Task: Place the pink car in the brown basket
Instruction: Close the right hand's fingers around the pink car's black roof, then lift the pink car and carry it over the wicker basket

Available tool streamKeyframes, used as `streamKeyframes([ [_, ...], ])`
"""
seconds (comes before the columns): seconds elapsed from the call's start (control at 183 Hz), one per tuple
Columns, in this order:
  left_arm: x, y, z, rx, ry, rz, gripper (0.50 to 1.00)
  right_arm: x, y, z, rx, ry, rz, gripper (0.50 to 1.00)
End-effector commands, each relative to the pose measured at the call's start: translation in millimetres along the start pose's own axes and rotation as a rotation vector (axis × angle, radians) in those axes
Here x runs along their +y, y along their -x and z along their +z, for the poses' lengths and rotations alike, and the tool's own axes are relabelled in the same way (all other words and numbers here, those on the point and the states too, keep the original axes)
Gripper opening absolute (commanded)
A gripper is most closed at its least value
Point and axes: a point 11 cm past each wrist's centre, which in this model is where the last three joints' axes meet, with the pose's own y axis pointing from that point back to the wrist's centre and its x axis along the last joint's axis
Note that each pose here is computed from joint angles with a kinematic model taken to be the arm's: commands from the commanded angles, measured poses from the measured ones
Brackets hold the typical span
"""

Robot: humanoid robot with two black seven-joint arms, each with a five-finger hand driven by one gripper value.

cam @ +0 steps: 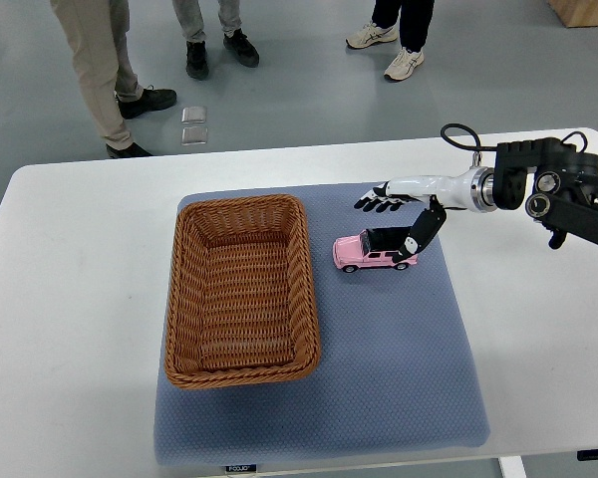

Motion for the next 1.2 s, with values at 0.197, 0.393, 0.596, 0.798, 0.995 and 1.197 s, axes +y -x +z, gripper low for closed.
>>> streamKeyframes([
  [0.197, 0.1, -1.0, -0.1, 0.001, 0.0, 0.003, 1.0, -10.6, 20.2, 15.1, 0.019, 0.037, 0.019, 0.891],
  [0.393, 0.1, -1.0, -0.1, -0.001, 0.0, 0.003, 1.0, -19.1, 26.0, 22.8, 0.036, 0.064, 0.044, 0.801],
  [0.596, 0.1, -1.5, -0.2, -0.001, -0.001, 0.004, 1.0, -23.6, 31.2, 26.4, 0.031, 0.073, 0.047, 0.729],
  [0.798, 0.2, -2.6, -0.3, 0.001, -0.001, 0.007, 1.0, -23.7, 30.4, 27.9, 0.041, 0.078, 0.051, 0.59],
  [0.995, 0.2, -2.6, -0.3, -0.001, -0.001, 0.007, 1.0, -15.4, 12.3, 25.3, 0.053, 0.077, 0.072, 0.5],
  [1.197, 0.2, -2.0, -0.2, 0.001, -0.001, 0.006, 1.0, 4.2, -12.1, 22.0, 0.078, 0.075, 0.094, 0.5],
])
